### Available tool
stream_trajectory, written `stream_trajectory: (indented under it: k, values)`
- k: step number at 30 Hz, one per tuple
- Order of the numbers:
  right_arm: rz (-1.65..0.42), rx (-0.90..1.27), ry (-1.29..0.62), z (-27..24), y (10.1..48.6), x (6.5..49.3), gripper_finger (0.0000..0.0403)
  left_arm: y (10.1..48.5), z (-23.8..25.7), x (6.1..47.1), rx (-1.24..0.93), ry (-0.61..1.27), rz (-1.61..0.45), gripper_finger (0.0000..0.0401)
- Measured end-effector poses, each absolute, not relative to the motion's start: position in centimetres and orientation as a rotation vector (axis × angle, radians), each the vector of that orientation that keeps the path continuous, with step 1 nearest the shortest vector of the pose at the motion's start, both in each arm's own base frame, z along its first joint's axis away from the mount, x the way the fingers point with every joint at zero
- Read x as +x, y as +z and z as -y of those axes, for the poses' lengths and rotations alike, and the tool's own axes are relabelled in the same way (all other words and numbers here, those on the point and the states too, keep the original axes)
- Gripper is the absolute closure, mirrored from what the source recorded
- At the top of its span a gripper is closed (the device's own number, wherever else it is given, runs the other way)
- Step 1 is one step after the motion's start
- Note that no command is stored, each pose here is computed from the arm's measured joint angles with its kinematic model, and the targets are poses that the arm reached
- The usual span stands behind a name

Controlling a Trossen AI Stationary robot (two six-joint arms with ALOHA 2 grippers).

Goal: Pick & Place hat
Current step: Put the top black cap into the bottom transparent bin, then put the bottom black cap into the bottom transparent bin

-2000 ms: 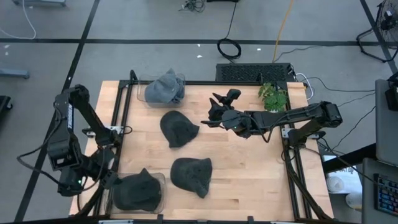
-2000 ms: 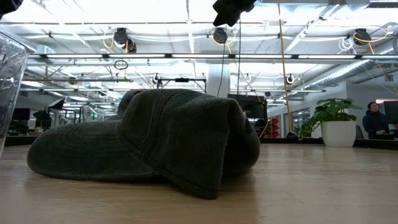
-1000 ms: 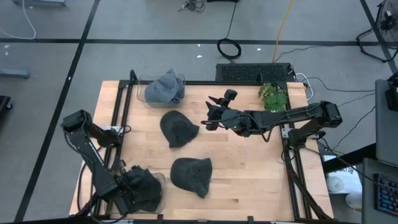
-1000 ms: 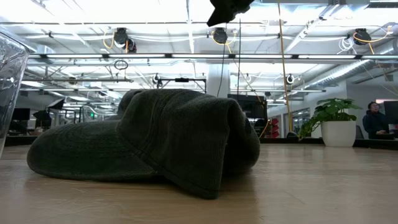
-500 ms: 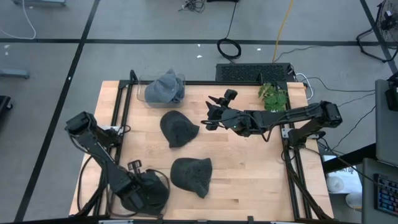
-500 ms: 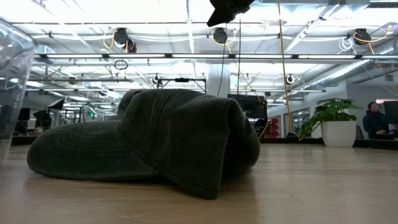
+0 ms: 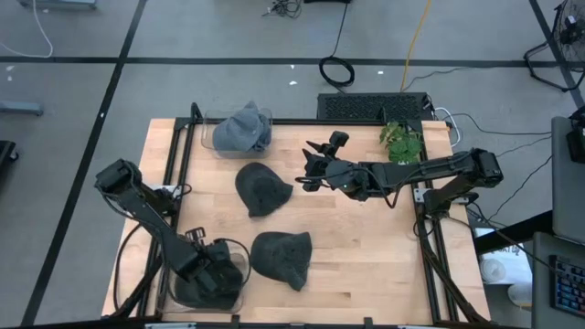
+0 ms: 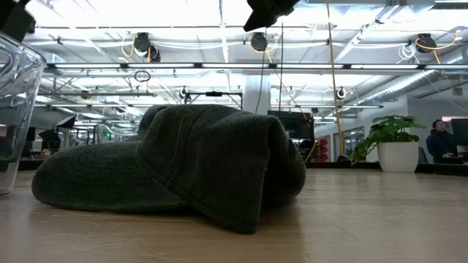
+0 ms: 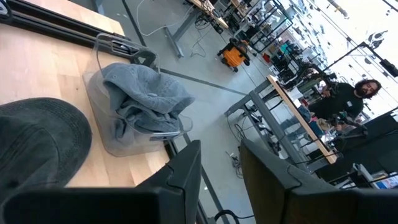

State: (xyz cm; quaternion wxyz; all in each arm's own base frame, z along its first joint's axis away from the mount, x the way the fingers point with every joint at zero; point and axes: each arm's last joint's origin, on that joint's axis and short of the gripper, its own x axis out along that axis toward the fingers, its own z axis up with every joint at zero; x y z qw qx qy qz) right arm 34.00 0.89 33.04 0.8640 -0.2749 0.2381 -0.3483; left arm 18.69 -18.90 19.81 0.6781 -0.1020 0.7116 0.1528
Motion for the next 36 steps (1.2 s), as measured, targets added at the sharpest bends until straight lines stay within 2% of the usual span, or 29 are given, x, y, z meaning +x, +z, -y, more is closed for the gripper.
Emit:
stream_trajectory:
  k: [12, 16, 21, 27, 31, 36]
  values:
    - [-0.501, -0.572, -0.73, -0.9, 33.0, 34.0, 0.0303, 26.3, 16.4, 16.4, -0.31, 0.275, -1.211, 0.0397]
    - [-0.519, -0.574, -0.727, -0.9, 32.8, 33.9, 0.0303, 28.5, 15.7, 15.7, -0.259, 0.205, -0.992, 0.0398]
    - [-0.563, -0.56, -0.68, -0.9, 32.2, 33.7, 0.0303, 31.9, 15.1, 15.5, -0.104, 0.009, -0.708, 0.0394]
    - [-0.579, -0.525, -0.581, -1.1, 31.8, 33.7, 0.0303, 35.3, 12.9, 15.1, 0.058, -0.225, -0.507, 0.0397]
    - [-0.602, -0.509, -0.478, -1.7, 31.4, 33.6, 0.0303, 35.3, 10.5, 14.5, 0.09, -0.325, -0.422, 0.0398]
    - [-0.643, -0.482, -0.276, -4.5, 30.7, 33.1, 0.0303, 32.4, 7.1, 13.4, 0.029, -0.249, -0.337, 0.0394]
